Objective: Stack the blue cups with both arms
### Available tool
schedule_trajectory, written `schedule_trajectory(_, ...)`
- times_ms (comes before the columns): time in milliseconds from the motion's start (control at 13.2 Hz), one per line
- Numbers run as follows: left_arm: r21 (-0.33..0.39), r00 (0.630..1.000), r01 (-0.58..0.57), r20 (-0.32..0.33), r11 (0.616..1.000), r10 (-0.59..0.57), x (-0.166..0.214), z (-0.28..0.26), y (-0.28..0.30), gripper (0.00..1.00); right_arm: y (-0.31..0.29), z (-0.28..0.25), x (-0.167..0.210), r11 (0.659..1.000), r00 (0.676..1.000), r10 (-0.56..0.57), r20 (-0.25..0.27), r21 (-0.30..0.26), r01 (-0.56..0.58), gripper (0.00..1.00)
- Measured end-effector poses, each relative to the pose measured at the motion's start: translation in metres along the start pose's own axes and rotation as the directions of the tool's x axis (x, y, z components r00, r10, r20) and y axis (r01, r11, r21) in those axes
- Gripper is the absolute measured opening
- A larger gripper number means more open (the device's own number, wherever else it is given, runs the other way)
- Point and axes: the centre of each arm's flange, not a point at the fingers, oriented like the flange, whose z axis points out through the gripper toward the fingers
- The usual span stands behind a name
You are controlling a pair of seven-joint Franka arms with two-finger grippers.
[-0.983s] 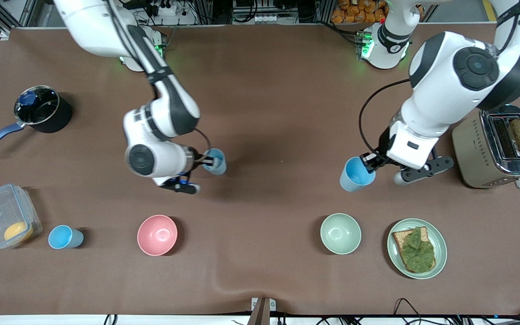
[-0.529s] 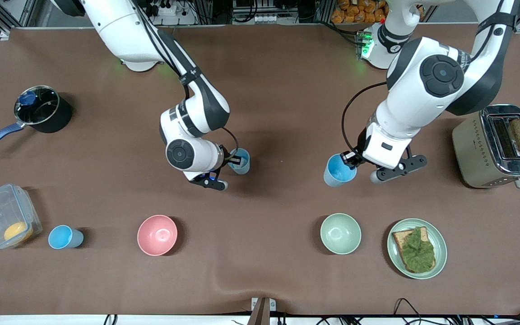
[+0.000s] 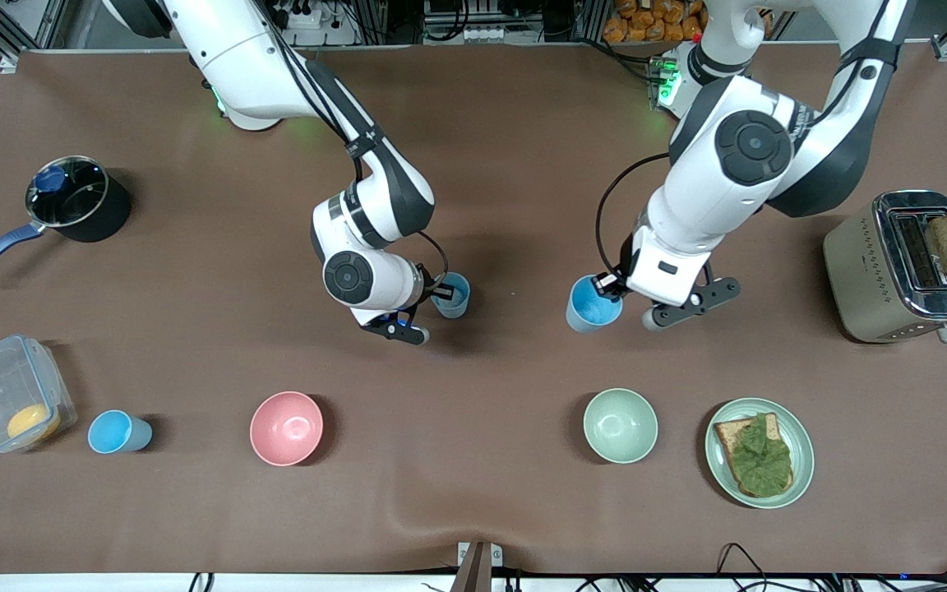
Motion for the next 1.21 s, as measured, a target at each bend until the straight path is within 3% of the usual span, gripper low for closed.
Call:
schedule_trajectory(227, 0.01, 0.999, 0.031, 0.016, 0.999, -0.031, -0.007, 0.012, 0.008, 0.03, -0.006, -0.023, 0.005, 1.0, 0.999, -0.005, -0.033, 0.03, 0.006, 0.53)
schedule_trajectory(529, 0.01, 0.998, 0.035, 0.042, 0.999, -0.035, -0.054, 0.033, 0.051, 0.03, 0.026, -0.126, 0.027, 0.994, 0.997, 0.042, -0.068, 0.1, -0.035, 0.99)
schedule_trajectory(831, -0.04, 0.998, 0.015, 0.062, 0.999, -0.013, -0.106, 0.078, 0.12, 0.03, 0.136, -0.252, 0.05, 0.989, 0.997, 0.052, -0.059, 0.142, -0.043, 1.0)
schedule_trajectory(907, -0.055, 0.998, 0.014, 0.058, 0.998, -0.011, -0.112, 0.091, 0.13, 0.03, 0.173, -0.275, 0.055, 0.989, 0.995, 0.071, -0.076, 0.135, -0.06, 1.0)
schedule_trajectory(1058, -0.055, 0.998, 0.007, 0.056, 0.998, -0.004, -0.125, 0.119, 0.142, 0.03, 0.238, -0.305, 0.058, 0.999, 0.987, 0.041, -0.158, 0.034, -0.036, 1.0)
schedule_trajectory(1209, -0.035, 0.998, -0.008, 0.055, 0.999, 0.01, -0.137, 0.139, 0.147, 0.03, 0.276, -0.328, 0.054, 0.997, 0.974, -0.058, -0.218, -0.071, 0.043, 1.0)
